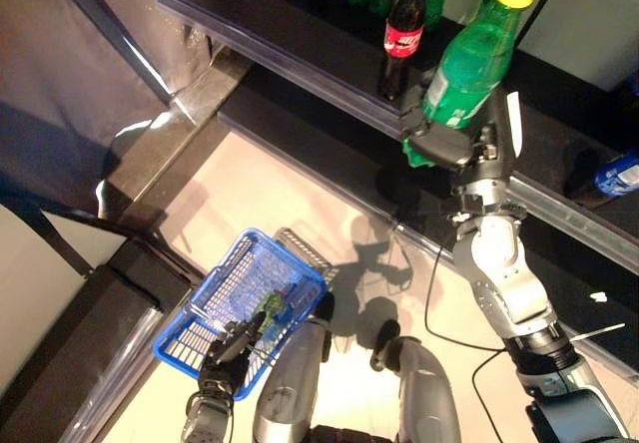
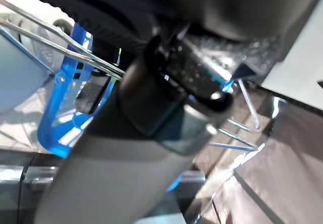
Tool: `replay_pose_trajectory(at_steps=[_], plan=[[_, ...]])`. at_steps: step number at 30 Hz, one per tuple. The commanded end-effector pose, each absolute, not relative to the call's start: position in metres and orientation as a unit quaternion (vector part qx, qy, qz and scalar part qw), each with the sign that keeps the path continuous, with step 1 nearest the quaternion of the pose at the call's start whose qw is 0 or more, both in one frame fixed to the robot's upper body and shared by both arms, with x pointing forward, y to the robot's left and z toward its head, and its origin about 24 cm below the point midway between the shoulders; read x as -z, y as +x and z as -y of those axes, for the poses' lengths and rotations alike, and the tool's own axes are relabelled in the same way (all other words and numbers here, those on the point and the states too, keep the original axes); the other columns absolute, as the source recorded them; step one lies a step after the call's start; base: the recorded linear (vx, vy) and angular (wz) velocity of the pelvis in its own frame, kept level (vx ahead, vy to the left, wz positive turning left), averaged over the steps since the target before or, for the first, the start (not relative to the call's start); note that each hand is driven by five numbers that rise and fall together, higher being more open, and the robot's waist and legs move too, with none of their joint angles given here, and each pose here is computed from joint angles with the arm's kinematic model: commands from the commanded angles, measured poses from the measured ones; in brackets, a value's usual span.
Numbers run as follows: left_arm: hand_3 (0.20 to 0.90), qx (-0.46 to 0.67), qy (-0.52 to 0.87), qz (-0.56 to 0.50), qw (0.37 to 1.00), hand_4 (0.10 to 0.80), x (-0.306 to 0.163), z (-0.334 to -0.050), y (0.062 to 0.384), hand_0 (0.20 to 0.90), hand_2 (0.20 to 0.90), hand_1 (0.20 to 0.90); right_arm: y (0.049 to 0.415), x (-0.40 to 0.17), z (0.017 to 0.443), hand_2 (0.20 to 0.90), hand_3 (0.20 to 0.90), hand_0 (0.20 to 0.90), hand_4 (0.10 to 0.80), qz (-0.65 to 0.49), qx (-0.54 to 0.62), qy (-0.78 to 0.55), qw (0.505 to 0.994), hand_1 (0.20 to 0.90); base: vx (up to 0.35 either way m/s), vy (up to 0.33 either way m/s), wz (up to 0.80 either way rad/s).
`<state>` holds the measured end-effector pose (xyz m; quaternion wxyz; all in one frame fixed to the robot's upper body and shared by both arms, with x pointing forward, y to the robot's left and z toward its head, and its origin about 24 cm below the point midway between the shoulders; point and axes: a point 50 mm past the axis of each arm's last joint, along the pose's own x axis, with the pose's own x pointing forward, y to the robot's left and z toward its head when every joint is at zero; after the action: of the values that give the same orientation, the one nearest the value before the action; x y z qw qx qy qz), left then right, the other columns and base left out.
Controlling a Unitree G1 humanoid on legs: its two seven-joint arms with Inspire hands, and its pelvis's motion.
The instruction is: Pick up the drink and place into the basket.
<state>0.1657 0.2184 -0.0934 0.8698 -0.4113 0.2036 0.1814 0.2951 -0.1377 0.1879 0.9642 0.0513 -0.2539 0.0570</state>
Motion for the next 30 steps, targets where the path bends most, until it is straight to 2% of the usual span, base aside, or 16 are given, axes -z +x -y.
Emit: replay_pose_trajectory(at_steps=[1,14,23,30], plan=[[0.2,-0.004,-0.411,0.008,0.912,0.1,0.01,-0.204,0.212,0.3,0.3,0.3,0.254,-0.253,0.102,0.3,0.2,0.3,0.1,0.41,-0.203,0.11,0.882,0.3,0.031,-0.056,-0.04],[0.2,0.127,-0.419,0.053,0.897,0.1,-0.044,-0.175,0.218,0.3,0.3,0.3,0.251,-0.217,0.058,0.3,0.2,0.3,0.1,0.294,-0.276,0.156,0.902,0.3,0.016,-0.017,0.18],[0.2,0.314,-0.428,0.124,0.838,0.1,-0.106,-0.143,0.214,0.3,0.3,0.3,0.262,-0.185,0.041,0.3,0.2,0.3,0.1,0.225,-0.251,0.152,0.929,0.3,0.005,-0.036,0.28],[0.2,0.402,-0.423,0.155,0.798,0.1,-0.132,-0.131,0.211,0.3,0.3,0.3,0.274,-0.162,0.035,0.3,0.2,0.3,0.1,0.183,-0.223,0.12,0.95,0.3,0.021,-0.017,0.16]])
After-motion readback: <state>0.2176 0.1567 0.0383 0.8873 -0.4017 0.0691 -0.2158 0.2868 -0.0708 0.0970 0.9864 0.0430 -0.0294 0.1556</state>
